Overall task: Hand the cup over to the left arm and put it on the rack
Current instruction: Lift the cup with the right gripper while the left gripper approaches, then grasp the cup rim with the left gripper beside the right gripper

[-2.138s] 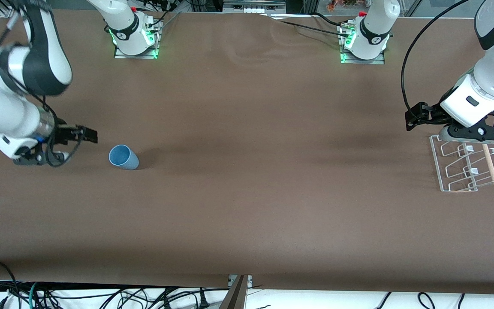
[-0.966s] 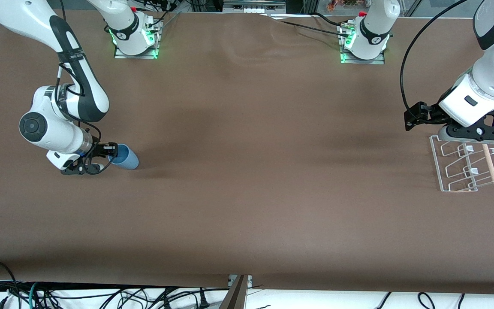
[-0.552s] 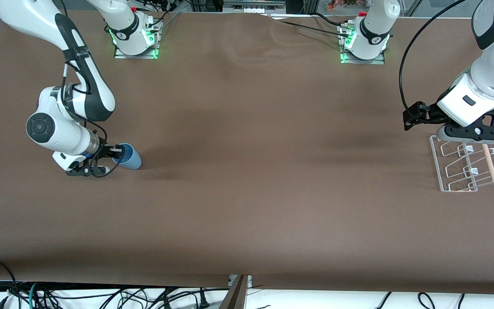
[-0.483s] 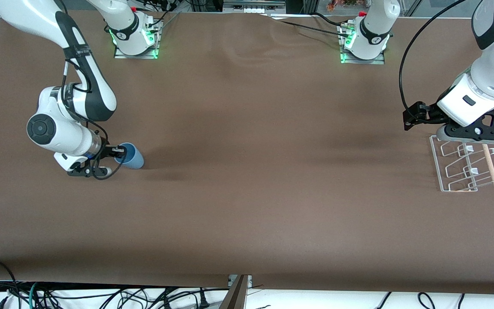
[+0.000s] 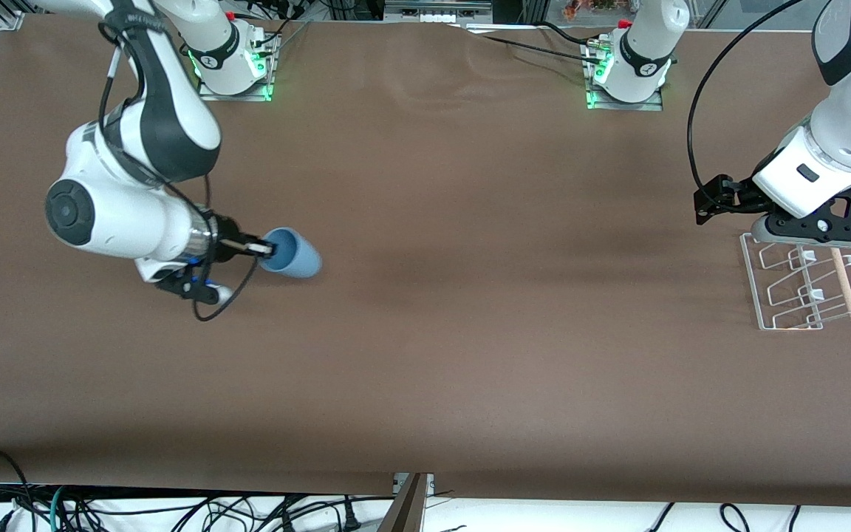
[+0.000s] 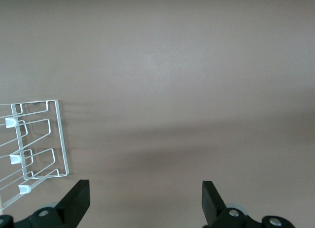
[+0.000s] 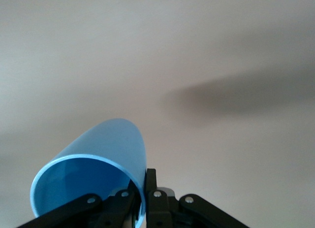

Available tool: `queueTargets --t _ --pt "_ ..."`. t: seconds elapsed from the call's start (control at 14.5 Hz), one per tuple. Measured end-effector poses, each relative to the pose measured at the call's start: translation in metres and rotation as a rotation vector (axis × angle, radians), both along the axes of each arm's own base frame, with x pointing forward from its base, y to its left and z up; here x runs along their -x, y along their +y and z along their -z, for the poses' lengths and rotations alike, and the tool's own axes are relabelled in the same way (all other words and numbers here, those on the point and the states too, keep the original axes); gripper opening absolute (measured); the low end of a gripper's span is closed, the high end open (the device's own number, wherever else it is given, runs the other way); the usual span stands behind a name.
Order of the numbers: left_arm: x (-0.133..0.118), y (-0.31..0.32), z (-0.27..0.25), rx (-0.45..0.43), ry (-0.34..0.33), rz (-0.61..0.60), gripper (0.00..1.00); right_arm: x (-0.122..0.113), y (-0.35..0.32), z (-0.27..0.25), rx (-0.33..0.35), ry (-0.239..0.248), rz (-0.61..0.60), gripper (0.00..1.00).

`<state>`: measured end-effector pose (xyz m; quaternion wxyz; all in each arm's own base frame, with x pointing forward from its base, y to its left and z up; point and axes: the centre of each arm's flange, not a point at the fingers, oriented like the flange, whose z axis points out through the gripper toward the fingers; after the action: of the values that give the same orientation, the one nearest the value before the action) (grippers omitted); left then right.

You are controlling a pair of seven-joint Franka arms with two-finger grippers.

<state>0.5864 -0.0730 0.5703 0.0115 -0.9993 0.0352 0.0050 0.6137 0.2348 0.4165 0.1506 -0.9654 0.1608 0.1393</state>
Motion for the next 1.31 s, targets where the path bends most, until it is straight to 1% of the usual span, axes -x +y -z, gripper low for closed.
queueTargets --t 0.21,0.34,0.41,0.48,0.55,0.62,0.69,0.83,1.1,1.31 --pt "0.001 -0.007 0.000 0.028 0.006 0.004 1.00 0.026 0.093 -0.035 -0.099 0.083 0.135 0.06" --pt "0.002 -0.018 0.003 0.063 0.016 0.016 1.00 0.047 0.154 -0.063 -0.179 0.133 0.189 0.06" --pt "0.003 -0.025 0.003 0.097 0.021 0.027 1.00 0.054 0.180 -0.076 -0.228 0.149 0.219 0.06" --pt "0.004 -0.033 0.001 0.149 0.024 0.049 1.00 0.060 0.203 -0.089 -0.285 0.165 0.252 0.06" --pt "0.006 -0.041 -0.005 0.206 0.026 0.097 1.00 0.065 0.221 -0.099 -0.333 0.179 0.281 0.06" --pt "0.009 -0.048 -0.011 0.260 0.039 0.175 1.00 0.070 0.237 -0.107 -0.372 0.191 0.306 0.06" --pt "0.013 -0.055 -0.017 0.312 0.050 0.267 1.00 0.074 0.248 -0.112 -0.396 0.199 0.319 0.06" --pt "0.017 -0.062 -0.023 0.385 0.035 0.432 1.00 0.082 0.261 -0.116 -0.414 0.206 0.317 0.06" --pt "0.019 -0.080 -0.027 0.581 -0.041 0.726 1.00 0.086 0.269 -0.125 -0.430 0.211 0.320 0.06" --pt "0.016 -0.093 -0.017 0.667 -0.106 0.958 1.00 0.086 0.269 -0.132 -0.439 0.207 0.326 0.06"
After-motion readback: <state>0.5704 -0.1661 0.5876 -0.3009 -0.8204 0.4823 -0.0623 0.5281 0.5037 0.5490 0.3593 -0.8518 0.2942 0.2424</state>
